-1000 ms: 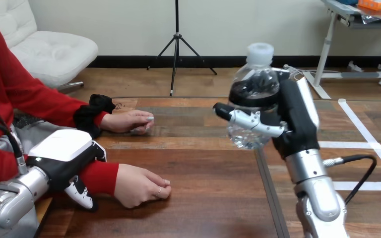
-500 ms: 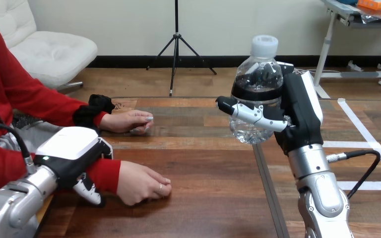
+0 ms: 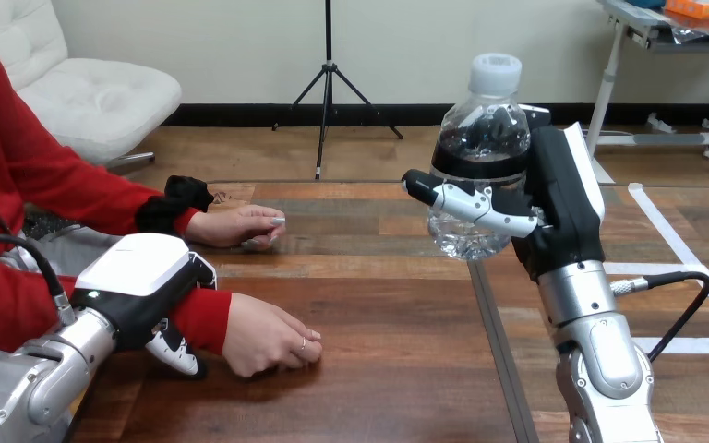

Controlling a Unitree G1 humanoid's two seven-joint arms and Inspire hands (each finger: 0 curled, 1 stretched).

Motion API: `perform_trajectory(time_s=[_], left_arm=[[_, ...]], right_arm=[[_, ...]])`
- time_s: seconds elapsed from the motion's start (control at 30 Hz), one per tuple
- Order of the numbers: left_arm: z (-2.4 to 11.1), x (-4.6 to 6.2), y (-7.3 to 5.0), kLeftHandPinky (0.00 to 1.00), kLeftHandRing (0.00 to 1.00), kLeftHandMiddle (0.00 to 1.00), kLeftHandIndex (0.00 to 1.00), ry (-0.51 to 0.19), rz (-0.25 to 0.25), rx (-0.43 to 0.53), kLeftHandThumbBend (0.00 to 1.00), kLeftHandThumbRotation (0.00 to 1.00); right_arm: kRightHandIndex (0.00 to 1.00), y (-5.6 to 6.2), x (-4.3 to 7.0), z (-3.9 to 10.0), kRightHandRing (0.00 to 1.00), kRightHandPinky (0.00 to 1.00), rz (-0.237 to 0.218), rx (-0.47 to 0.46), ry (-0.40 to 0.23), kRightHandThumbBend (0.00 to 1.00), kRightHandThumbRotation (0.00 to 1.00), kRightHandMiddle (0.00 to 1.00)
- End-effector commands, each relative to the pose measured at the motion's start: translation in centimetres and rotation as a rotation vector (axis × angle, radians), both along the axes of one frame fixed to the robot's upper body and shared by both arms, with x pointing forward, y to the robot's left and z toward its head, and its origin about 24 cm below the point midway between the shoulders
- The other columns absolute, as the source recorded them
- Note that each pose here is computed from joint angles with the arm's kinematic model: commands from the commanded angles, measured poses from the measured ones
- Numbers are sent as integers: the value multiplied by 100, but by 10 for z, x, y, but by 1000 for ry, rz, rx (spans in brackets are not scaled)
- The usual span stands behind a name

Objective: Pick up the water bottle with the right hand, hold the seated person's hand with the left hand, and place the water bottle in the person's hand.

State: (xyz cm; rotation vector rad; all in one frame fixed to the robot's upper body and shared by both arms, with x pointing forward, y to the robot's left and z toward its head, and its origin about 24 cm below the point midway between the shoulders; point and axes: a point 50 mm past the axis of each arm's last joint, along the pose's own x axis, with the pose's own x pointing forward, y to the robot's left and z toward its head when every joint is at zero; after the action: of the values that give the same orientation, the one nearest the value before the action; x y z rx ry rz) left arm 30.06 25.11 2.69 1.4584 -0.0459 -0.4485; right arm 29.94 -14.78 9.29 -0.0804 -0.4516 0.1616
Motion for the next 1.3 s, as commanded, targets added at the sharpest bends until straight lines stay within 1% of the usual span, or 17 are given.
perform_trajectory(time_s=[0.0, 0.07, 0.27, 0.5, 0.7, 1.17, 1.27], left_arm=[[15, 14, -14, 33, 35, 41, 41, -87, -36, -59, 97, 0], [15, 15, -15, 32, 34, 40, 40, -99, -44, -65, 98, 0], [16, 16, -19, 31, 34, 39, 40, -94, -26, -95, 96, 0], [19, 18, -24, 31, 33, 39, 39, -103, -29, -108, 92, 0], [19, 18, -26, 32, 33, 39, 38, -117, -31, -123, 91, 0], [21, 19, -28, 25, 31, 37, 37, -128, -20, -174, 90, 0], [21, 19, -28, 25, 31, 37, 37, -142, -25, -180, 91, 0]], right_arm=[[16, 4, 6, 28, 11, 7, 7, 31, -111, 61, 0, 15], [16, 4, 6, 28, 11, 7, 7, 31, -110, 61, 0, 14], [16, 6, 8, 26, 10, 7, 10, 30, -104, 60, 0, 14], [16, 9, 10, 22, 11, 7, 14, 19, -93, 62, 0, 14], [16, 11, 12, 19, 11, 7, 21, 14, -83, 63, 0, 14], [17, 15, 15, 13, 11, 7, 33, 10, -76, 65, 0, 15], [17, 16, 16, 11, 11, 7, 39, 10, -74, 65, 0, 16]])
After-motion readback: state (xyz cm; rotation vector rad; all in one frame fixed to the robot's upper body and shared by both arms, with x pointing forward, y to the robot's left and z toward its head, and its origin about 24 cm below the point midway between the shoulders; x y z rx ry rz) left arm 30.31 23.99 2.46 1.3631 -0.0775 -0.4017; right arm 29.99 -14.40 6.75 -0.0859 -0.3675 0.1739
